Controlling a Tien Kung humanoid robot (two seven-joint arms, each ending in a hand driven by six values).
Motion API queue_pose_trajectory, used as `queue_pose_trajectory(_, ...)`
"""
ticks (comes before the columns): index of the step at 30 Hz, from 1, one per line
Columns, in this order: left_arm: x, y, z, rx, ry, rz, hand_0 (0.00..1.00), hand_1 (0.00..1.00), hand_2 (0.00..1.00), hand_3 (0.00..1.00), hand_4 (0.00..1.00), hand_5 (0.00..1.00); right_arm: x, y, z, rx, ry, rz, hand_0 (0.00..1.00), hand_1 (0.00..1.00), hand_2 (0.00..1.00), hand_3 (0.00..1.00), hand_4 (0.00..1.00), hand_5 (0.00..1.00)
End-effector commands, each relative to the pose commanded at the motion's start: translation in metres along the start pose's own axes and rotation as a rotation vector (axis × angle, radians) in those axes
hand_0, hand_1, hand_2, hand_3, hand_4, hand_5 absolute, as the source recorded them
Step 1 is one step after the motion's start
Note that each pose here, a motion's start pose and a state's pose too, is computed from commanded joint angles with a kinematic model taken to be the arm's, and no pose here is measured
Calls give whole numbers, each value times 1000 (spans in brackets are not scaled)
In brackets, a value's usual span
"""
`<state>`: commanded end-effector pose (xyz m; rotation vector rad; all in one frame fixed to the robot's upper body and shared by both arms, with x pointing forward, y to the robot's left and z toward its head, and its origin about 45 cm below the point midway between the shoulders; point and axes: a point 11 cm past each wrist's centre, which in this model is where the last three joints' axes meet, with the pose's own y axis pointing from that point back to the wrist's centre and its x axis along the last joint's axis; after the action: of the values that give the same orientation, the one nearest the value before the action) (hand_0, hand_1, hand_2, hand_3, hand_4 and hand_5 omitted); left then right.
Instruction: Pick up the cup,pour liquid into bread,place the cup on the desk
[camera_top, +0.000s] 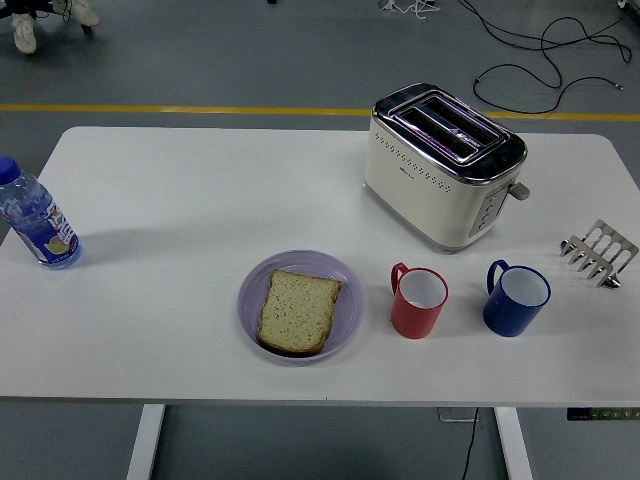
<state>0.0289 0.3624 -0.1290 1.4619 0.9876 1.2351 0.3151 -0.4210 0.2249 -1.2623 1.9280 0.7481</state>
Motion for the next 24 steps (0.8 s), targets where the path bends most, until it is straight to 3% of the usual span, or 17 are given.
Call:
queue_pose_trajectory(1,0,0,0,0,-1,0,658,703,725,619,369,927,0,1,-1,9,49,8,659,630,664,617,482,31)
queue_pose_trajectory(6,1,0,1,-4,5,2,658,703,725,619,369,927,6,5,-3,58,276,67,659,630,664,617,482,31)
queue_pose_trajectory(7,1,0,0,-3,4,2,659,702,724,619,369,928,7,6,-2,64,325,69,669,649,686,685,643,2)
queue_pose_trajectory(12,3,0,4,-10,2,5,659,702,724,619,369,928,18,8,7,42,554,96,669,649,686,685,643,2)
queue_pose_trajectory(13,3,0,4,-11,1,5,659,703,724,619,368,929,21,9,8,41,604,104,829,787,876,922,930,66)
queue_pose_trajectory(18,5,1,7,-17,5,9,659,703,724,619,368,929,44,20,16,37,847,178,829,787,876,922,930,66)
queue_pose_trajectory(19,5,1,8,-19,4,9,659,702,724,619,369,929,47,22,16,52,893,188,894,841,931,998,953,53)
queue_pose_trajectory(24,6,1,11,-25,4,12,659,702,724,619,369,929,46,32,25,116,1103,172,894,841,931,998,953,53)
